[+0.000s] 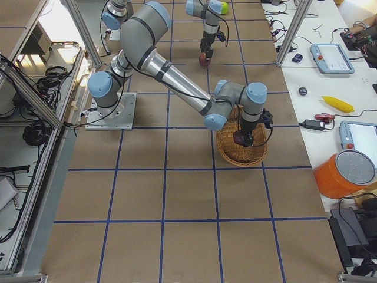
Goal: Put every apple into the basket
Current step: 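Put the purple apple in the basket while the left centers the red apple, then grasp the red apple with the right gripper while the left grasps the green apple, then drop the red apple into the basket while the left carries the green apple, then set the green apple at the table center and open the left gripper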
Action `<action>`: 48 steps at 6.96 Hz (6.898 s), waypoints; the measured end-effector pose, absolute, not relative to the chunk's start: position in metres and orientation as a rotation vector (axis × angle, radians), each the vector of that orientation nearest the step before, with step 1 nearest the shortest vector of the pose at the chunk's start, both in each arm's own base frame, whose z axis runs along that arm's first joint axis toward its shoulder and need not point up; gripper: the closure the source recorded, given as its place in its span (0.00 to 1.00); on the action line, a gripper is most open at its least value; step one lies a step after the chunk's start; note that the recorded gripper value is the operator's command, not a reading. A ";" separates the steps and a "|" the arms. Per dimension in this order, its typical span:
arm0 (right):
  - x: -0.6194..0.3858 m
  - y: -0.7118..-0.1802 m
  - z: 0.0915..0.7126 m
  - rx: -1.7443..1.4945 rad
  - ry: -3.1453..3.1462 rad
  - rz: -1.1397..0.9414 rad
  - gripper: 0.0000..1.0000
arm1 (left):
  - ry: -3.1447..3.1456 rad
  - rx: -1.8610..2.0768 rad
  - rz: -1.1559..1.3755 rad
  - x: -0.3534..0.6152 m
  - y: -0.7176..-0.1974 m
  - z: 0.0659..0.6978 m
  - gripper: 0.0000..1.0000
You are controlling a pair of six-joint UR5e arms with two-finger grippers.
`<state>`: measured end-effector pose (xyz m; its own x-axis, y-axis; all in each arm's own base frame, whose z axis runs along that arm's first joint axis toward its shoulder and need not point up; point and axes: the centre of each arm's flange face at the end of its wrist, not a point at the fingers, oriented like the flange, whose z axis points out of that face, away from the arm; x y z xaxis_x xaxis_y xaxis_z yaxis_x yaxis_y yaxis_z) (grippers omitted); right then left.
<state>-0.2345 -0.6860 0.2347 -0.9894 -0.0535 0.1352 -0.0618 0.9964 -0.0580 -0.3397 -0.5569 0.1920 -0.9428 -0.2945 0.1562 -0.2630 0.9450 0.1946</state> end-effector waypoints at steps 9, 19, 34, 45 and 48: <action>-0.084 -0.666 0.348 0.262 -3.034 -0.006 0.00 | -3.005 0.259 -0.091 0.043 -0.623 0.347 0.00; 0.355 -0.583 0.241 -0.070 -3.215 -0.338 0.00 | -3.206 -0.267 0.046 0.210 -0.699 0.219 0.00; -0.024 -0.727 0.341 -0.135 -3.105 -0.055 1.00 | -3.108 0.064 -0.131 0.078 -0.657 0.242 0.69; -0.199 -0.711 0.242 -0.017 -3.095 -0.316 0.00 | -3.031 0.340 -0.056 -0.369 -0.543 0.227 0.00; -0.138 -0.709 0.309 0.064 -3.085 -0.240 0.00 | -3.035 0.250 -0.032 -0.339 -0.541 0.340 0.00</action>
